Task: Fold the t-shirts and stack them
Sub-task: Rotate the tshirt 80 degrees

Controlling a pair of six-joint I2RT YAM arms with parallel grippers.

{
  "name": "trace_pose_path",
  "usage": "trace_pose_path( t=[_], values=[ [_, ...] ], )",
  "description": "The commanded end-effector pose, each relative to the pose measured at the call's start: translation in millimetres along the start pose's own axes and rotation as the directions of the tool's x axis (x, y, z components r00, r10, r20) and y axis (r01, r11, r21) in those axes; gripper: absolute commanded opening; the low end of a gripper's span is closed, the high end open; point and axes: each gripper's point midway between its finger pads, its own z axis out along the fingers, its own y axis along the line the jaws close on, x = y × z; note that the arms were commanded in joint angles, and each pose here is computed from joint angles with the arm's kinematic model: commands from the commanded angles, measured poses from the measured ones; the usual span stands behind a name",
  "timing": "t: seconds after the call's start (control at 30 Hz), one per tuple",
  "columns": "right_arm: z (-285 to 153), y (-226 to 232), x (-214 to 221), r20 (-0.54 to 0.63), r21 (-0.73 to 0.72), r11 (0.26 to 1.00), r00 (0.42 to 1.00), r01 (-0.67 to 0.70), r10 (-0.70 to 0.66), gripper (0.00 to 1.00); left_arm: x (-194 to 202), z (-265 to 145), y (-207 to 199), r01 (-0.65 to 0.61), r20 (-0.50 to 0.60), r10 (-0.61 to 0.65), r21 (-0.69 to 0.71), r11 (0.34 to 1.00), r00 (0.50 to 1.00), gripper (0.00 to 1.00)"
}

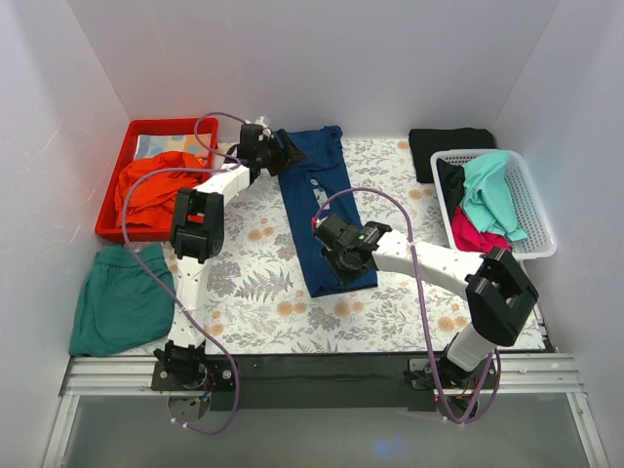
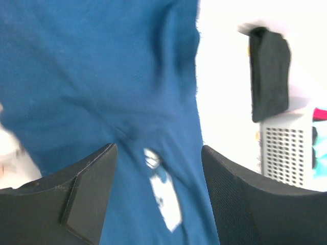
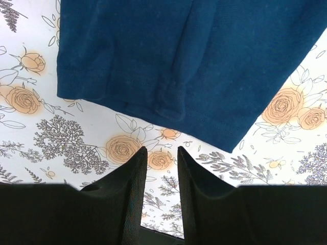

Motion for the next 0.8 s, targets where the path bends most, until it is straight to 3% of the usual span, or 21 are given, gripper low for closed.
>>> trace_pose_path(
  t=[0.0, 0.13, 0.23, 0.27, 0.3, 0.4, 0.5, 0.67, 0.77],
  values=[
    [-7, -2, -18, 0.062, 0.006, 1.000, 0.998, -0.021, 0.021, 0.37, -50, -71, -77, -0.111, 0.085, 0.110, 0.008, 0.994, 0.990, 0.66],
    [-3, -21, -13, 0.056, 0.051, 0.993, 0.993, -0.109, 0.106, 0.37, 7, -110, -90, -0.134, -0.072, 0.127, -0.101, 0.986, 0.989, 0.66],
    [0, -39, -9, 0.050, 0.072, 0.976, 0.978, -0.204, 0.201, 0.38, 62, -133, -74, -0.105, -0.174, 0.069, -0.202, 0.974, 0.982, 0.66],
    [1, -48, -8, 0.050, 0.081, 0.968, 0.971, -0.236, 0.232, 0.38, 64, -149, -83, -0.093, -0.159, 0.060, -0.206, 0.974, 0.985, 0.66],
    [1, -52, -7, 0.050, 0.085, 0.963, 0.966, -0.257, 0.253, 0.38, 90, -159, -63, -0.072, -0.199, 0.019, -0.258, 0.964, 0.980, 0.66],
    [1, -62, -10, 0.068, 0.082, 0.949, 0.952, -0.303, 0.298, 0.38, 122, -188, -51, -0.044, -0.215, -0.025, -0.312, 0.949, 0.976, 0.65],
    [2, -70, -12, 0.077, 0.069, 0.940, 0.942, -0.333, 0.328, 0.38, 135, -212, -51, -0.027, -0.201, -0.041, -0.326, 0.945, 0.979, 0.64],
    [5, -71, -12, 0.076, -0.018, 0.928, 0.925, -0.373, 0.373, 0.41, 185, -240, -34, 0.020, -0.272, -0.124, -0.354, 0.935, 0.954, 0.62],
    [8, -68, -6, 0.073, -0.078, 0.921, 0.919, -0.381, 0.387, 0.52, 219, -247, -29, 0.062, -0.346, -0.193, -0.354, 0.933, 0.918, 0.61]
  ],
)
